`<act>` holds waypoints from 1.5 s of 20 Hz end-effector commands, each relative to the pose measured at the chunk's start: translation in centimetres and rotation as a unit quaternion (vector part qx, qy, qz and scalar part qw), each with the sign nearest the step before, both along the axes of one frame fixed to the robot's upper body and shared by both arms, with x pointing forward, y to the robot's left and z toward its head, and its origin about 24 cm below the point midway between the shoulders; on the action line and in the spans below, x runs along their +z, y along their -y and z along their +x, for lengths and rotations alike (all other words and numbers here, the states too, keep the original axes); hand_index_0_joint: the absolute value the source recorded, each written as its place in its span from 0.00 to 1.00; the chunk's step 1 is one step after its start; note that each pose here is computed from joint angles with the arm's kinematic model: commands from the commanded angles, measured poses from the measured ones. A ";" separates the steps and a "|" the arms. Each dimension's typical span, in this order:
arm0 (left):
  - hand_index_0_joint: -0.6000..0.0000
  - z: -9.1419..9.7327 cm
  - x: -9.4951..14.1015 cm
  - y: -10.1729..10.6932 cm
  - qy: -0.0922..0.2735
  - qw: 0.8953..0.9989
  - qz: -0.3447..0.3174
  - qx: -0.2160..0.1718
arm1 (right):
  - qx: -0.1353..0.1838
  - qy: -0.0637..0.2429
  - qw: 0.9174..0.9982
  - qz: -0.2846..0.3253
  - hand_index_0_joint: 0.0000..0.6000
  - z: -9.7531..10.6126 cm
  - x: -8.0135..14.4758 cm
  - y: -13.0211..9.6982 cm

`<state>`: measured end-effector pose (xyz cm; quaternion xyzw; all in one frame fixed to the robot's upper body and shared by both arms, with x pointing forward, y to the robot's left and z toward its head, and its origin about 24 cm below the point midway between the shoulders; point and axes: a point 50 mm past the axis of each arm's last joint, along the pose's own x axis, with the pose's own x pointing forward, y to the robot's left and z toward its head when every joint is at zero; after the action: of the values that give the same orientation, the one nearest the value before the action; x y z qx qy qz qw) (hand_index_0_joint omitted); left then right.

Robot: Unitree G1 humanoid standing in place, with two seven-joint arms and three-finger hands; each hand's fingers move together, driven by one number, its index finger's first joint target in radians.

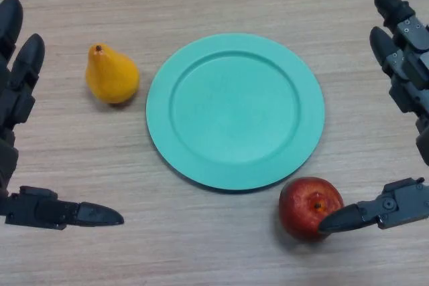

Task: Pick up the red apple and place it on the plate

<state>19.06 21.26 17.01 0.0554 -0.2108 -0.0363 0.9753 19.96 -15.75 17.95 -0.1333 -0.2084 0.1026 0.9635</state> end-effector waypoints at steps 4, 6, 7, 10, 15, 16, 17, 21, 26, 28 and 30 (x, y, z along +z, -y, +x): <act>1.00 -1.3 2.6 -0.3 0.108 0.993 0.048 0.011 | 0.008 0.093 0.996 0.000 0.00 -1.4 1.8 0.0; 1.00 -1.2 2.4 -0.3 0.107 0.993 0.052 0.016 | 0.007 0.092 0.996 -0.002 0.00 -1.6 1.3 -0.2; 1.00 -1.1 2.3 -0.4 0.106 0.993 0.054 0.018 | 0.005 0.089 0.996 -0.003 0.00 -1.8 0.8 -0.3; 1.00 -1.1 2.0 -0.5 0.108 0.992 0.057 0.024 | -0.022 0.075 0.996 -0.032 0.00 -1.6 -2.2 -0.4; 1.00 -1.1 1.9 -0.2 0.105 0.992 0.064 0.023 | -0.060 0.052 0.996 -0.052 0.00 -0.3 -7.1 -0.2; 1.00 -1.2 1.9 -0.1 0.106 0.992 0.065 0.022 | -0.066 0.051 0.995 -0.057 0.00 -0.1 -7.8 -0.1; 1.00 -1.3 1.9 -0.1 0.107 0.992 0.064 0.021 | -0.073 0.049 0.994 -0.066 0.00 0.3 -8.6 0.0; 1.00 -1.5 1.6 -0.2 0.110 0.992 0.059 0.023 | -0.097 -0.013 0.993 -0.068 0.00 0.8 -11.5 0.1; 1.00 -1.6 1.7 -0.2 0.110 0.992 0.058 0.027 | -0.107 -0.052 0.988 -0.096 0.75 0.9 -13.1 -0.1; 1.00 -2.2 1.9 0.2 0.108 0.993 0.054 0.020 | -0.092 -0.066 0.987 -0.112 1.00 1.4 -13.7 -0.3; 1.00 -2.3 1.9 0.2 0.108 0.993 0.050 0.015 | -0.086 -0.053 0.992 -0.077 1.00 1.4 -12.5 -0.1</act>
<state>18.04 20.81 16.50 0.0768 -0.2232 -0.0346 0.9711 21.12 -15.27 2.89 -0.2492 -0.0544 0.0627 0.9649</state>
